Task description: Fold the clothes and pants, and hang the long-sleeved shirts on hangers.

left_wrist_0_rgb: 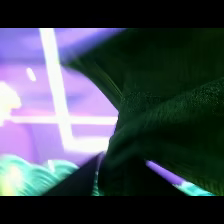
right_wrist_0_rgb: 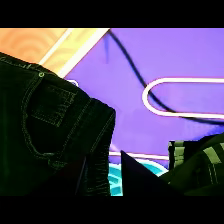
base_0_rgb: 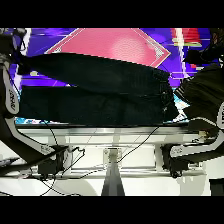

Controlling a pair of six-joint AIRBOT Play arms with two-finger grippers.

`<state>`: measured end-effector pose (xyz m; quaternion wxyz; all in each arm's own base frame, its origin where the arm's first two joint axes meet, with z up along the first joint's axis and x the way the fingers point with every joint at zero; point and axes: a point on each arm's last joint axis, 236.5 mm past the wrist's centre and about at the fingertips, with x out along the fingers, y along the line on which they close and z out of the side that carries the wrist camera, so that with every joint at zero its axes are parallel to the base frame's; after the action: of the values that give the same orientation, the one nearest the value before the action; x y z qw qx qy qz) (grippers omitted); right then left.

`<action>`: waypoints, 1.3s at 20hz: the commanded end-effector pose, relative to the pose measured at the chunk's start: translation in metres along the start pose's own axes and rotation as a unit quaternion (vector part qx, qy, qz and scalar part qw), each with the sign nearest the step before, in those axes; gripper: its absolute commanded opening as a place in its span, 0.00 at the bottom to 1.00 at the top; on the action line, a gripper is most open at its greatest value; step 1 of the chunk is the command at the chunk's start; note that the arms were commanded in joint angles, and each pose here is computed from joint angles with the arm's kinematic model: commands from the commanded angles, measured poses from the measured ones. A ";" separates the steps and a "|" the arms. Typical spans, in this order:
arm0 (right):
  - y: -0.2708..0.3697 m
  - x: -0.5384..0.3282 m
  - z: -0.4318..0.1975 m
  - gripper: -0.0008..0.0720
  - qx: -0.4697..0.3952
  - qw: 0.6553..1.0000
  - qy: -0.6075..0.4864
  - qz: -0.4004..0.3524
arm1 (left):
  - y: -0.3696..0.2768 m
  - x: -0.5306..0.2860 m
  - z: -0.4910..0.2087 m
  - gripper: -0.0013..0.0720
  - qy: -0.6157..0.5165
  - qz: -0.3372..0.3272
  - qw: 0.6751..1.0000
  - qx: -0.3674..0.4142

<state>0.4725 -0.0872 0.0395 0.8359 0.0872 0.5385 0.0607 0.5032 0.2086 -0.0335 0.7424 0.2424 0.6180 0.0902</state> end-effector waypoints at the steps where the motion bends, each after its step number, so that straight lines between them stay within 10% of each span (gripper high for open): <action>1: 0.008 0.000 0.003 0.33 0.007 1.000 -0.005 0.016 | -0.002 0.036 -0.036 0.78 0.077 0.003 0.997 0.001; 15: 0.022 -0.001 0.002 0.33 0.015 0.999 -0.003 0.047 | 0.125 -0.036 -0.090 0.53 0.045 0.135 0.946 -0.292; 17: 0.022 -0.001 0.002 0.33 0.015 0.999 -0.003 0.047 | 0.133 -0.044 -0.100 0.08 0.039 0.122 0.937 -0.326; 26: 0.034 -0.005 -0.032 0.32 0.009 0.995 0.069 0.071 | 0.099 -0.137 -0.059 0.06 -0.109 -0.066 0.942 -0.310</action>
<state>0.4553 -0.0582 0.0406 0.8086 0.1268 0.5642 0.1081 0.4163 0.2944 0.1013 0.8007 -0.0037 0.5200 0.2973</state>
